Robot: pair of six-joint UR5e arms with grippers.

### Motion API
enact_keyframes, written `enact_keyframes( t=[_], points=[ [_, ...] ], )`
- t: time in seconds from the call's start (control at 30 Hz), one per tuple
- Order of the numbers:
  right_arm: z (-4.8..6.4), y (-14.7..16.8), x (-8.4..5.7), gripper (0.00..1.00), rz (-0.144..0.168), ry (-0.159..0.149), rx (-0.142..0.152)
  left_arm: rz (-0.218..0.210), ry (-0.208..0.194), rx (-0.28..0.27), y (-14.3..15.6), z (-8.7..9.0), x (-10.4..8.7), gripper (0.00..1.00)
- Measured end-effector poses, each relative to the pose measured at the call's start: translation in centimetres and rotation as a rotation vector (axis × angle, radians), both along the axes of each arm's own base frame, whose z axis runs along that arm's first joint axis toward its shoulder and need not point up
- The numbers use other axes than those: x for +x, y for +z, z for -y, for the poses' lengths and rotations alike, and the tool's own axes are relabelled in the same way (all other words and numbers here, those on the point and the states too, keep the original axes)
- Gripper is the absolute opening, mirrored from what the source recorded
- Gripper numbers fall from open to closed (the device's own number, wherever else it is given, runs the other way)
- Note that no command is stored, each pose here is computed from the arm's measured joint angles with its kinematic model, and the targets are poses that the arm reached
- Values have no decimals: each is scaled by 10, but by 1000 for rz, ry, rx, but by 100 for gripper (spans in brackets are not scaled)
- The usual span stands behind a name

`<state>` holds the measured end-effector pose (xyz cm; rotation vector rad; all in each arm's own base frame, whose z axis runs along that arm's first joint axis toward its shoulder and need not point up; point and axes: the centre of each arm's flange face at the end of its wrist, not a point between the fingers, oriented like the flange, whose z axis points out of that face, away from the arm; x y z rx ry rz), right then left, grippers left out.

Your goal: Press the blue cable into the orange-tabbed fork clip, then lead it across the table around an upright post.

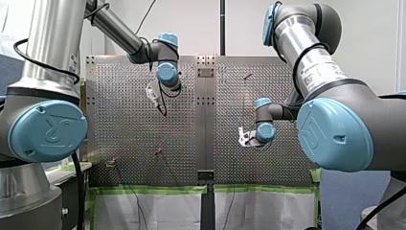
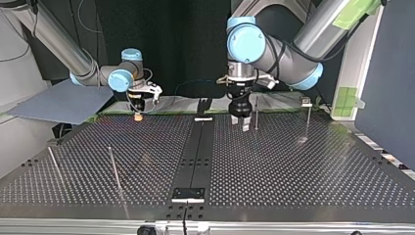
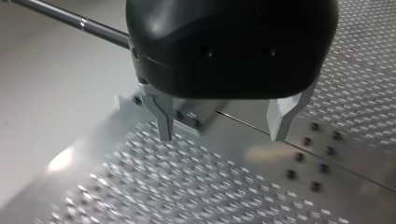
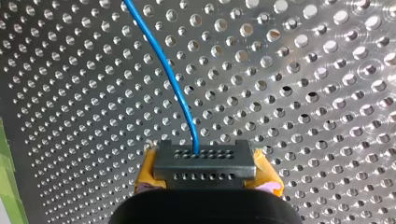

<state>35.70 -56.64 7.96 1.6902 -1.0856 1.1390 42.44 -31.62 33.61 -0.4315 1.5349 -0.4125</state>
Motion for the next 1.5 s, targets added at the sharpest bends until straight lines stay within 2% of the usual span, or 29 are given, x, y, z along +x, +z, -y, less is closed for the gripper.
enact_keyframes(
  t=[0.37, 0.53, 0.7, 0.9, 1.13, 1.27, 1.5],
  points=[
    [-1, -2, 1, 0, -4, 8, 1, -80, 38, 21, -80, -4, -6, 100],
    [-2, -3, 2, 0, -5, 10, 2, -91, 46, 29, -101, -8, -14, 100],
    [-2, -3, 3, 0, -6, 11, 2, -92, 71, 51, -113, -14, -23, 100],
    [-2, -5, 3, 0, -7, 11, 4, -97, 103, 104, -130, -19, -39, 100],
    [-2, -6, 2, 0, -8, 10, 6, -161, 145, 210, -169, -29, -61, 100],
    [-2, -6, 3, 0, -8, 11, 6, -198, 172, 249, -195, -39, -71, 100],
    [-2, -6, 3, 0, -7, 14, 6, -278, 154, 312, -238, -52, -92, 100]
  ],
)
